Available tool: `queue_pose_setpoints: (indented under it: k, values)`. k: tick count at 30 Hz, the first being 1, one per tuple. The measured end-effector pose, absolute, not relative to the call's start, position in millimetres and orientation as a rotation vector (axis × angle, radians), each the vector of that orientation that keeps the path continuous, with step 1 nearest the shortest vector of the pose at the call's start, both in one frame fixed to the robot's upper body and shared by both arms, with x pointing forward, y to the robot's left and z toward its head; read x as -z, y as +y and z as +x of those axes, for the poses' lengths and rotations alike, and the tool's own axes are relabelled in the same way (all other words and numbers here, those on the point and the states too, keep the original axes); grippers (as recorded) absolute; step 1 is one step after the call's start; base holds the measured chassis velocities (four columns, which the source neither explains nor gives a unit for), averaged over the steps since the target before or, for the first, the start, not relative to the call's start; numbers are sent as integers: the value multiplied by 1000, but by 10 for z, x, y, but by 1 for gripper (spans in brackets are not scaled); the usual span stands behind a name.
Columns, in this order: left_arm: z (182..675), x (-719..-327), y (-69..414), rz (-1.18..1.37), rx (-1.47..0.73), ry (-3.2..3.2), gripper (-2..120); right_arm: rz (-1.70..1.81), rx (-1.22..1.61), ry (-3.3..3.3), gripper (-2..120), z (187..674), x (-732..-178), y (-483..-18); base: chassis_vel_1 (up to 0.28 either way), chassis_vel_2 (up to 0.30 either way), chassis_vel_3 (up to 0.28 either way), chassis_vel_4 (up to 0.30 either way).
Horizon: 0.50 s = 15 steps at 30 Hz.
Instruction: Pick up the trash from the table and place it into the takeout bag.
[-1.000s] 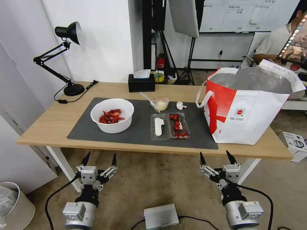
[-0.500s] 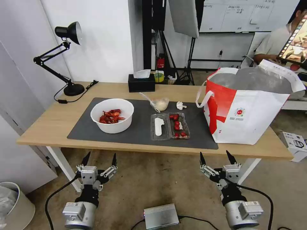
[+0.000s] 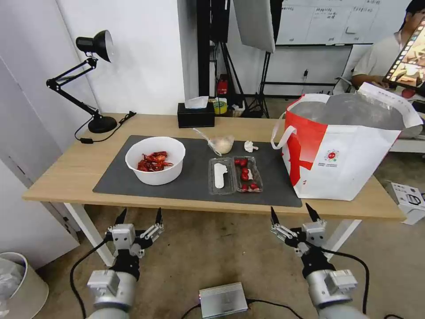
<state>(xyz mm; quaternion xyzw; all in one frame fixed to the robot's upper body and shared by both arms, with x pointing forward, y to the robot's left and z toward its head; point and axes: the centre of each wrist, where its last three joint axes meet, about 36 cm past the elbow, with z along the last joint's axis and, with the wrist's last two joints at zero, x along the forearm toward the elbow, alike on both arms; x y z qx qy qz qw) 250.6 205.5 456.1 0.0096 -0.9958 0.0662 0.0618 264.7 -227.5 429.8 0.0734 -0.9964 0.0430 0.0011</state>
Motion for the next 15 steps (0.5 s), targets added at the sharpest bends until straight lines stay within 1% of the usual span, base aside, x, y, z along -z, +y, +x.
queue_pose_setpoints:
  k: [2, 8, 11, 15]
  values:
    - [2511, -4564, 2051, 33, -219, -3003, 100, 278, -159, -3123, 100, 2752, -4293, -2304, 0, 0, 0, 0]
    - [2503, -4559, 2050, 27, -240, -2998, 100, 322, -199, -3117, 100, 2844, -4295, -2347, 0, 0, 0, 0]
    - [2505, -4560, 2043, 13, -305, -2992, 100, 365, -234, -3100, 100, 2975, -4279, -2393, 0, 0, 0, 0]
    - [2519, -4625, 2001, -11, -473, -2954, 100, 412, -316, -3073, 100, 3164, -4295, -2495, 0, 0, 0, 0]
